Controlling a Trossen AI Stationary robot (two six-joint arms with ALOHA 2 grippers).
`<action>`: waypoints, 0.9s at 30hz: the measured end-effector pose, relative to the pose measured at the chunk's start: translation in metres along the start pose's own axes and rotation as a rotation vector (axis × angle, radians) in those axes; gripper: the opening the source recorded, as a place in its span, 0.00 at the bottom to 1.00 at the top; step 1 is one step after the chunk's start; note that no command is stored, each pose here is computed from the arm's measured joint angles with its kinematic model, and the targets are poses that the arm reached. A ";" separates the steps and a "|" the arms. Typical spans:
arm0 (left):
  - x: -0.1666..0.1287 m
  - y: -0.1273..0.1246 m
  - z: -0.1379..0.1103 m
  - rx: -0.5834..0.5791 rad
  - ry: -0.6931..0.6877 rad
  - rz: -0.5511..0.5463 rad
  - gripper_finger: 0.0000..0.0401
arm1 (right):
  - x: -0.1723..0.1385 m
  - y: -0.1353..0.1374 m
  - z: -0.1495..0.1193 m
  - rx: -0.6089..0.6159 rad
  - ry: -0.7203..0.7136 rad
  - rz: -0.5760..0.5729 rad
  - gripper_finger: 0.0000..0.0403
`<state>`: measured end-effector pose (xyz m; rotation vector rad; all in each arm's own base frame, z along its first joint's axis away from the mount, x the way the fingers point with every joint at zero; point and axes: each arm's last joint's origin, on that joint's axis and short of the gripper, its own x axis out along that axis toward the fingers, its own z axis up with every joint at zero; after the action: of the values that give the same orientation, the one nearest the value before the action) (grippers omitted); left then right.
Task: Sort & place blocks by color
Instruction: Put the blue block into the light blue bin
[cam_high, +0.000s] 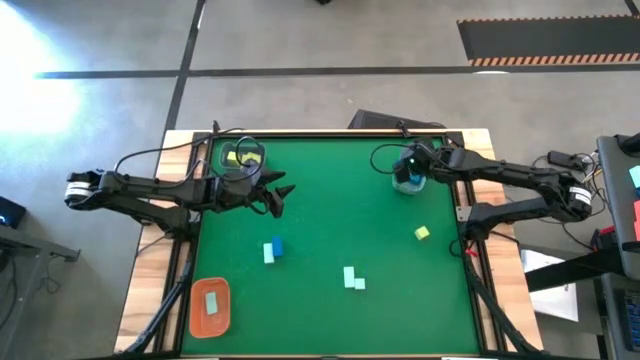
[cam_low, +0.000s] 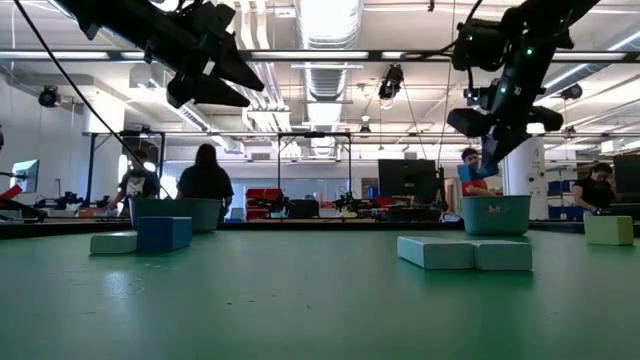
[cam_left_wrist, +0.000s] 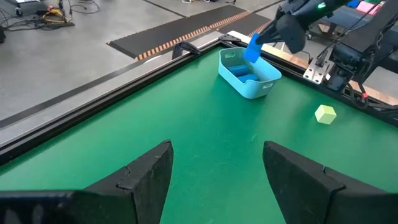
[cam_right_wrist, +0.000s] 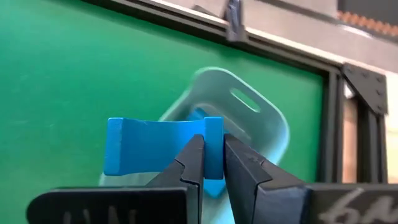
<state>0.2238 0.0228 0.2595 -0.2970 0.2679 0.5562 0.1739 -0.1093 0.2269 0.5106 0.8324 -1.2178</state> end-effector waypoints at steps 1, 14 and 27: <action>0.000 0.000 0.000 0.000 0.000 0.000 0.58 | 0.002 -0.002 0.000 0.012 0.011 -0.016 0.08; 0.000 0.000 -0.001 0.001 0.002 0.001 0.58 | 0.024 0.002 -0.005 0.052 0.083 -0.116 0.08; 0.000 0.000 -0.001 0.001 0.002 0.001 0.58 | 0.048 0.010 -0.012 -0.010 0.118 -0.237 0.08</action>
<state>0.2236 0.0228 0.2586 -0.2961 0.2699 0.5568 0.1860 -0.1264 0.1815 0.4898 1.0207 -1.4093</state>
